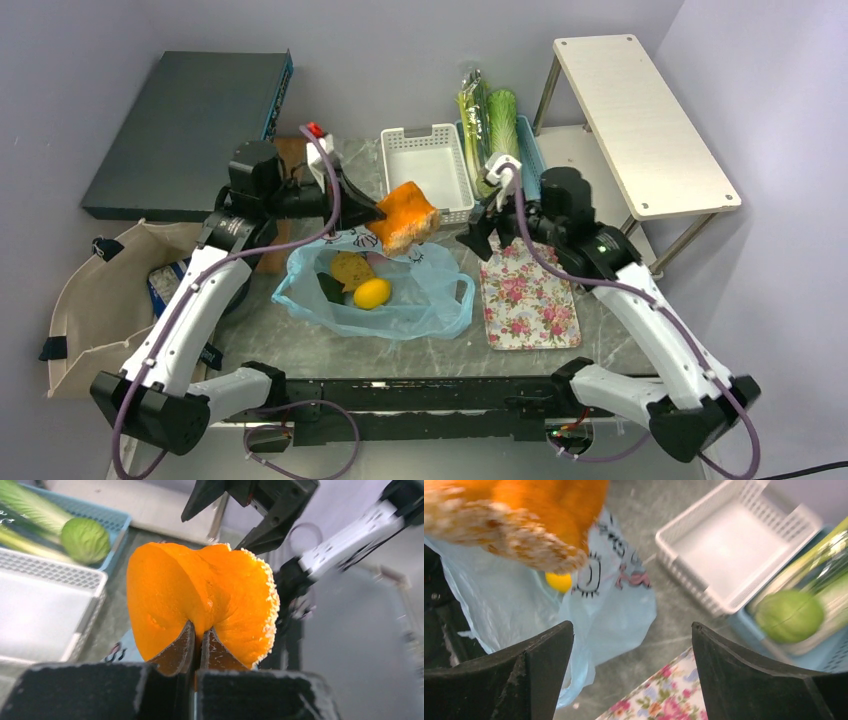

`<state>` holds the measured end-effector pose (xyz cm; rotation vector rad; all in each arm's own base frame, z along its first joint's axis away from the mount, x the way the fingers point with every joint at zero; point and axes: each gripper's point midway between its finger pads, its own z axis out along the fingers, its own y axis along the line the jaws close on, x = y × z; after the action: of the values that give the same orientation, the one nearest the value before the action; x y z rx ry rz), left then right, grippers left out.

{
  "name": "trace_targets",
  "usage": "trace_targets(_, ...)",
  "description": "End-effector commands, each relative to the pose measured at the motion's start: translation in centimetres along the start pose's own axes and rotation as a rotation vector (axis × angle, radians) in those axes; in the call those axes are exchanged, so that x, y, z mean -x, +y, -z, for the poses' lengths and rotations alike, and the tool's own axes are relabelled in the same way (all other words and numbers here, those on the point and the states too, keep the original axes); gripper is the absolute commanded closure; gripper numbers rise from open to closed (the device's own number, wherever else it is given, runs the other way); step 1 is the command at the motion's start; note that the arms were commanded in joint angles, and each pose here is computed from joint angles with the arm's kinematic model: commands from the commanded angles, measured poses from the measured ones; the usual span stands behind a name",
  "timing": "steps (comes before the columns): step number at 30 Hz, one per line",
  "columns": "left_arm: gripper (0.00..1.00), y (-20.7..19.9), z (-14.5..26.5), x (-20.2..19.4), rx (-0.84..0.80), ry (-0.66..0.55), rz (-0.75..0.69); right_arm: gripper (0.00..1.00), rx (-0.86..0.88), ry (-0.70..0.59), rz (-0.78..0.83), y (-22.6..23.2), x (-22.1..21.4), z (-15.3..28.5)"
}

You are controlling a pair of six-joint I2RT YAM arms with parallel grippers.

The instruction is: Untie the knot of the grocery bags and take out the mixed food

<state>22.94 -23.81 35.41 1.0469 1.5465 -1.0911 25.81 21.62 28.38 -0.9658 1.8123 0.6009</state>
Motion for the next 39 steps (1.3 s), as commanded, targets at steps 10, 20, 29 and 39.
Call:
trace_targets(10, 1.0, -3.9, 1.2, 6.7, -0.31, -0.175, 0.251, 0.08, 0.036, -0.485, 0.258, 4.4, 13.1, 7.0)
trace_targets(20, 1.0, -3.9, 1.0, 6.4, -0.309, -0.17, 0.27, 0.07, 0.132, -0.509, 0.418, 9.0, 14.9, 5.6)
trace_targets(29, 1.0, -4.4, 1.0, 5.9, -0.299, -0.167, 0.277, 0.6, -0.054, -0.5, 0.421, 6.6, 16.2, 3.8)
trace_targets(39, 0.01, 1.7, 2.9, 4.4, -0.011, -0.131, 0.203, 1.0, -0.208, -0.242, 0.177, 0.5, 11.4, 5.0)
